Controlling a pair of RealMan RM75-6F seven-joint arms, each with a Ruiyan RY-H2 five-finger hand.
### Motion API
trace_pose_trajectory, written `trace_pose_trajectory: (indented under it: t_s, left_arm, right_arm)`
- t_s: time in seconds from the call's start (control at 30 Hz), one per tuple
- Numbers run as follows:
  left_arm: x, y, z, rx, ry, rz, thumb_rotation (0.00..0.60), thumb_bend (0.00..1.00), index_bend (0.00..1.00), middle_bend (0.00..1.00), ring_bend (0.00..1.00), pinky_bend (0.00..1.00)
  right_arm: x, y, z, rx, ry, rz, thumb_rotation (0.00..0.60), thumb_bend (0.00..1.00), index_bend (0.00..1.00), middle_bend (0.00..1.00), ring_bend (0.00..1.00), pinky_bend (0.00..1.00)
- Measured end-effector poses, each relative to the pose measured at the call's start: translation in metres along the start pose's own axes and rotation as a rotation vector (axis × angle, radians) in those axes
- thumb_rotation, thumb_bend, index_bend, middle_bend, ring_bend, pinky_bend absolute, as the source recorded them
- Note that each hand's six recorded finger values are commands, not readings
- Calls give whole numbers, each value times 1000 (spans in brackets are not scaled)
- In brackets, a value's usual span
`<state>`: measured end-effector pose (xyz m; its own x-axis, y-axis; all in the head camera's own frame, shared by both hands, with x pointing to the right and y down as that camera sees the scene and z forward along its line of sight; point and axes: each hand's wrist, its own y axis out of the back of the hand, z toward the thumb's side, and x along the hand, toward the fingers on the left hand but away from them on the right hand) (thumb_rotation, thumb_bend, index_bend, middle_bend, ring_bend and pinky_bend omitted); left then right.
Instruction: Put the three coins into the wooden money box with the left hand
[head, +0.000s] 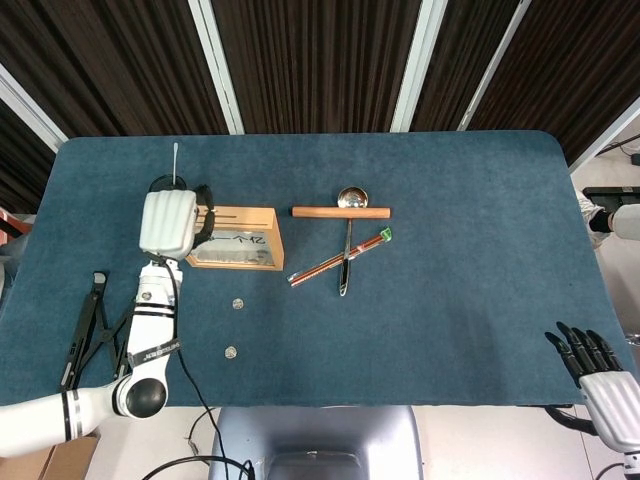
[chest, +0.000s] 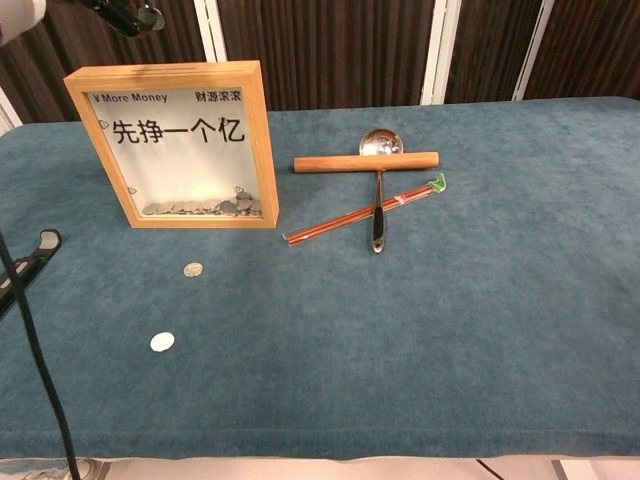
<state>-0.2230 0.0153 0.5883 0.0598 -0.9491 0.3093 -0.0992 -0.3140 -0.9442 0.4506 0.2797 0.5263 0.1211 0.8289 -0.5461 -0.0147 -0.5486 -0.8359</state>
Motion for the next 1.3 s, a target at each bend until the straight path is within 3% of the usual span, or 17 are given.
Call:
trace_pose_trajectory:
  t_s: [0.3, 0.7, 0.8, 1.03, 1.3]
  left_arm:
    - [10, -28, 2, 56, 18, -45, 600, 529, 694, 1000, 1000, 1000]
    - [14, -36, -4, 76, 24, -57, 600, 528, 688, 1000, 1000, 1000]
    - [14, -38, -5, 83, 25, -68, 600, 525, 626, 1000, 1000, 1000]
    - [13, -37, -3, 85, 11, -61, 600, 450, 326, 1000, 1000, 1000]
    - [4, -26, 6, 52, -29, -40, 600, 411, 312, 1000, 1000, 1000]
  right_arm:
    - [3, 4, -4, -11, -5, -13, 600, 151, 0, 0, 0, 0]
    - [2, 3, -4, -7, -8, -12, 600, 151, 0, 0, 0, 0]
    - [2, 4, -4, -8, -9, -13, 600, 151, 0, 0, 0, 0]
    - [2, 4, -4, -10, -12, -15, 600, 151, 0, 0, 0, 0]
    - [3, 5, -4, -11, -8, -17, 600, 151, 0, 0, 0, 0]
